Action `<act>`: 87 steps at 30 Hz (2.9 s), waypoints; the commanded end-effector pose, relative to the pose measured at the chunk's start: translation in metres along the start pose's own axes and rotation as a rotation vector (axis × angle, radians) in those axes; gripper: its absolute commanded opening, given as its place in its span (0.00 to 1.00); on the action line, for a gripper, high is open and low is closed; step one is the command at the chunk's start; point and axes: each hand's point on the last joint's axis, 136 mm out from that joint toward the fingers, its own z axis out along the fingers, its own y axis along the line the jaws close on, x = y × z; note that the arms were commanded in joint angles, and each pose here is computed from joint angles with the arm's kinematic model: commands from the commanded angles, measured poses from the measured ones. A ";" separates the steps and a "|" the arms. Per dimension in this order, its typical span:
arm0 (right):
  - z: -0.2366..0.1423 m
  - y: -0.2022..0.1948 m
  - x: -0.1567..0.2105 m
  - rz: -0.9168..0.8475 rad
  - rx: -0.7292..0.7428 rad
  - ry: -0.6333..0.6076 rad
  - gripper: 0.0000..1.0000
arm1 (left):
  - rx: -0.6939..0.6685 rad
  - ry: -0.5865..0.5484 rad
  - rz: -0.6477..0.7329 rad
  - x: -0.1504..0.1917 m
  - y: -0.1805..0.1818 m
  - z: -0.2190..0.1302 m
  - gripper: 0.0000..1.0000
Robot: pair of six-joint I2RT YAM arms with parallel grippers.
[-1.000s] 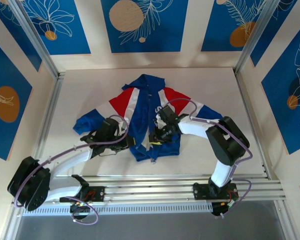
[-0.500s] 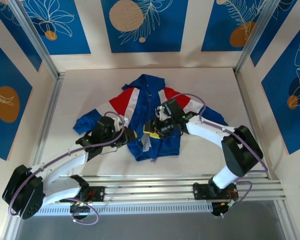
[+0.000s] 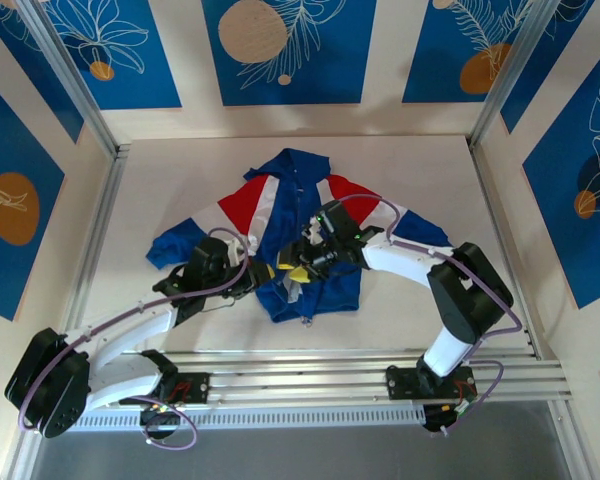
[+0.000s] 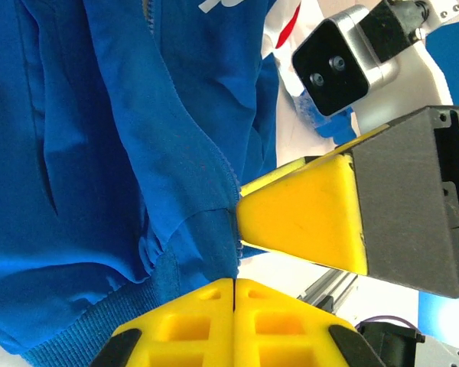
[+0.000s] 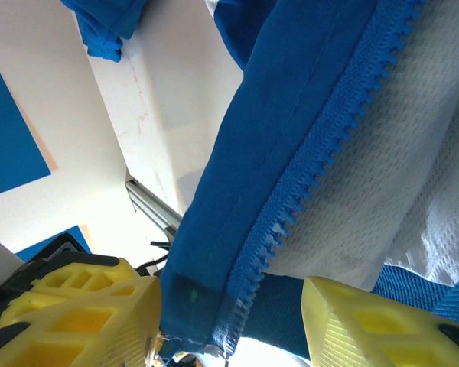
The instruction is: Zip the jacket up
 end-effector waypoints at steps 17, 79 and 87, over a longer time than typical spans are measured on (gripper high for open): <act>-0.039 0.063 0.010 -0.289 0.058 -0.048 0.00 | -0.053 -0.004 0.124 0.000 -0.007 -0.023 0.45; -0.030 0.056 0.033 -0.336 -0.029 0.126 0.00 | 0.267 -0.002 0.110 0.012 -0.038 -0.027 0.25; -0.028 0.055 0.032 -0.332 -0.027 0.130 0.00 | 0.273 0.001 0.111 0.013 -0.039 -0.028 0.15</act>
